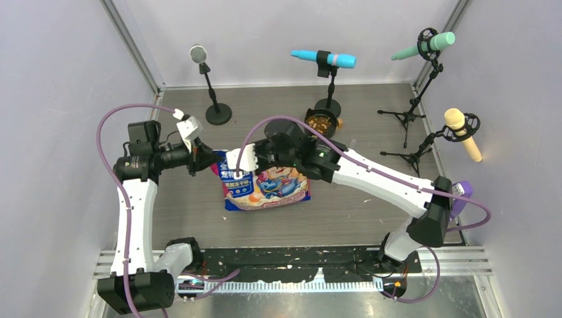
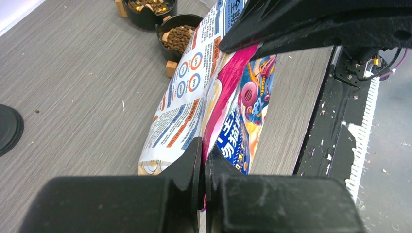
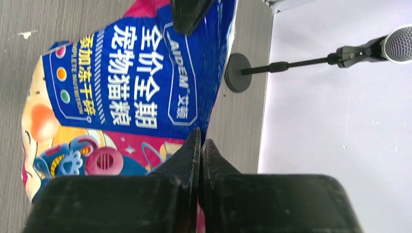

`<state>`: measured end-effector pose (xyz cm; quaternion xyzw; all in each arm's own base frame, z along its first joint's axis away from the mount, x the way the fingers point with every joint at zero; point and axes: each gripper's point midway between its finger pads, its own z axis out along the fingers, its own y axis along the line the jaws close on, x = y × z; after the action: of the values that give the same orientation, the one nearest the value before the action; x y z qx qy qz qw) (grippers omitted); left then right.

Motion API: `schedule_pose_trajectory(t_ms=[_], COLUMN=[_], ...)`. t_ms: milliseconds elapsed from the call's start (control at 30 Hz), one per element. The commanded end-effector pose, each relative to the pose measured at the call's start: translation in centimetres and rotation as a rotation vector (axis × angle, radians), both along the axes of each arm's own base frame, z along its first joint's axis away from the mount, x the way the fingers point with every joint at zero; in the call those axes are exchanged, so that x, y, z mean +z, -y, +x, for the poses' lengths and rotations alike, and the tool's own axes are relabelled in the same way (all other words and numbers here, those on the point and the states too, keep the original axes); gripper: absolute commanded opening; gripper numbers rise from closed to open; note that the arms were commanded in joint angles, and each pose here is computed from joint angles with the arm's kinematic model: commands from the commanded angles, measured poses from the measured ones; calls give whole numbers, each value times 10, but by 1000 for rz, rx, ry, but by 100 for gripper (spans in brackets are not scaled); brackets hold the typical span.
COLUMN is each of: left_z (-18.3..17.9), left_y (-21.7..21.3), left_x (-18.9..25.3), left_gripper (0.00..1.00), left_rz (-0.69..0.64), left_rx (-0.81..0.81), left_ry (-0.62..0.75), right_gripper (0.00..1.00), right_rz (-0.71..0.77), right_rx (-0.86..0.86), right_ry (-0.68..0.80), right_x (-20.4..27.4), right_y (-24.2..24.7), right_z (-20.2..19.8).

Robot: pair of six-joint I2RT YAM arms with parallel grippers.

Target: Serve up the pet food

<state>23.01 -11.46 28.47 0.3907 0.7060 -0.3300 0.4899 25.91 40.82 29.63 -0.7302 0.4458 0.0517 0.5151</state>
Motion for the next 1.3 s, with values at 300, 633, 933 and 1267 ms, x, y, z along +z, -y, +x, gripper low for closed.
schedule_pose_trajectory(t_ms=[300, 633, 933, 1267], left_z=[11, 11, 12, 5], left_y=[-20, -19, -20, -11], left_x=[-1, -1, 2, 12], left_gripper=[0, 0, 0, 40], left_rz=[54, 45, 43, -15], left_rx=[124, 138, 146, 112], left_ry=[8, 20, 40, 31], right_gripper=[5, 5, 5, 9], right_rz=[-216, -232, -194, 116], right_rx=[-469, -599, -715, -669], right_ry=[136, 194, 219, 146], right_x=[-4, 4, 32, 79], right_y=[183, 242, 293, 271], right_z=[63, 72, 72, 61])
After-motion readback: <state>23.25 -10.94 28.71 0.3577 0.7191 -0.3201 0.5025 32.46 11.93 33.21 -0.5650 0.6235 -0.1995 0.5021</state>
